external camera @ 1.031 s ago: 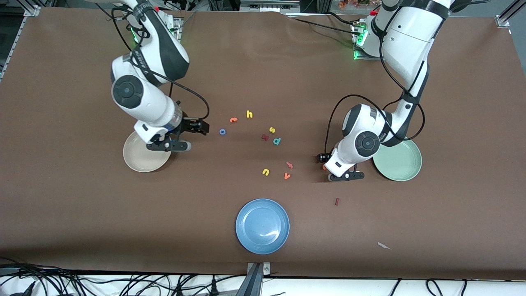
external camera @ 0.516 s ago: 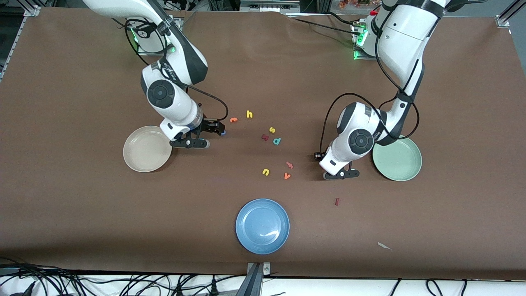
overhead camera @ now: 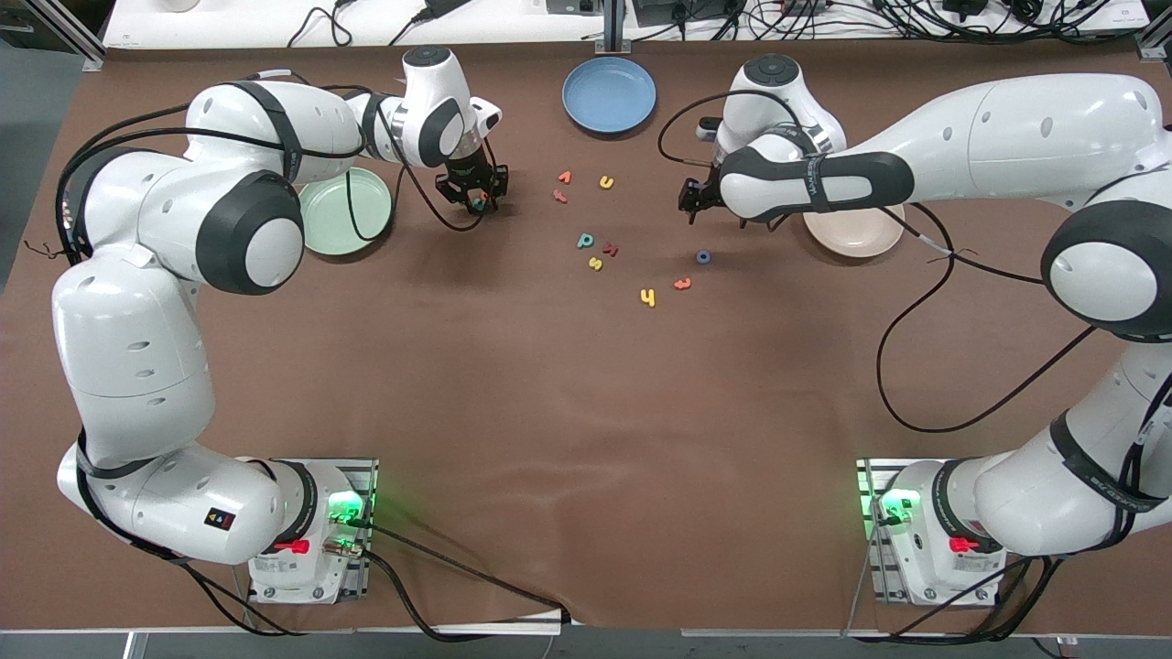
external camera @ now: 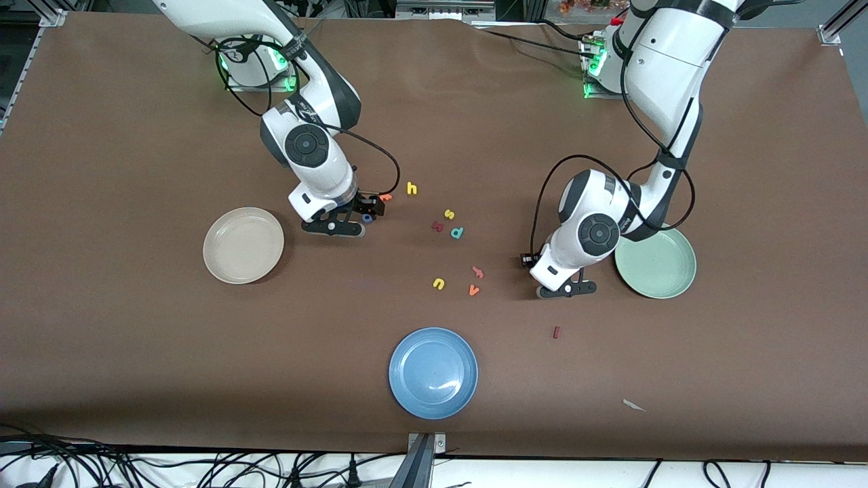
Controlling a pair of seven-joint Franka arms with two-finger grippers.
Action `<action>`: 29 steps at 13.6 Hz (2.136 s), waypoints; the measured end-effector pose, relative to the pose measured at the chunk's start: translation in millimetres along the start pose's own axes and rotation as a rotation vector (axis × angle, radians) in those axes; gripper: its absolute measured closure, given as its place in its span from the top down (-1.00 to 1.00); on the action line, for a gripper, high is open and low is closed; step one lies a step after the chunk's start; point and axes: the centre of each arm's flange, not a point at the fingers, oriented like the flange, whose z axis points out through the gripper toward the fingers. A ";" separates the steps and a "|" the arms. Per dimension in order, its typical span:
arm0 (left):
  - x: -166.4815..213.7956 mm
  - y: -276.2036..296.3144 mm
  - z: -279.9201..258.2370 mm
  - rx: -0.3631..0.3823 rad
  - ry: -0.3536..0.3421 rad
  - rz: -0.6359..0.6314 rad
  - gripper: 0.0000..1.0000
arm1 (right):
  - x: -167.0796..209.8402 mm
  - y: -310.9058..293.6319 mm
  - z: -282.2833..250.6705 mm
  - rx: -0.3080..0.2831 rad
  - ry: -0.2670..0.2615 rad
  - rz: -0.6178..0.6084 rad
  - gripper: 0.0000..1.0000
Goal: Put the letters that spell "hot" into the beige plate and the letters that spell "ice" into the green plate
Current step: 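Grasp the teal c with the left gripper while the right gripper grasps o, then open the left gripper over the green plate while the right gripper lifts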
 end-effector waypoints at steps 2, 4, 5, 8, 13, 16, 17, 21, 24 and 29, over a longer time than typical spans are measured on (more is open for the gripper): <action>1.0 0.3 -0.8 -0.004 0.009 -0.002 0.08 | 0.2 -3.4 9.0 0.016 0.006 -0.001 1.00; 1.9 0.0 -1.3 -0.006 0.015 -0.005 0.08 | -0.7 -7.3 23.7 0.031 0.008 0.005 1.00; 2.0 -0.2 -1.3 -0.006 0.015 -0.006 0.06 | -2.8 -9.7 30.7 0.027 0.010 0.005 0.99; 2.1 -0.4 -0.6 -0.006 0.014 -0.007 0.04 | -9.6 -15.3 42.9 0.001 0.015 0.005 0.99; 2.1 -0.7 0.7 -0.005 0.013 -0.008 -0.21 | -14.5 -20.2 52.0 0.000 0.014 0.014 0.91; 2.3 -0.8 0.1 -0.005 0.014 -0.009 -0.44 | -17.4 -18.7 59.3 -0.002 0.012 0.009 0.88; 2.3 -0.8 0.1 -0.005 0.014 -0.009 -0.44 | -18.9 -17.9 61.9 -0.001 0.011 0.009 0.78; 5.3 -4.5 -4.6 -0.003 0.012 -0.015 -0.44 | -23.7 -14.9 70.4 0.000 0.005 0.007 0.72; 10.0 -29.7 -44.9 0.025 -0.072 0.014 -0.44 | -25.2 -13.5 74.4 0.001 0.003 0.008 0.45; 16.9 -119.2 -104.0 0.022 -0.207 0.111 -0.44 | -25.2 -13.4 74.6 0.002 0.004 0.008 0.13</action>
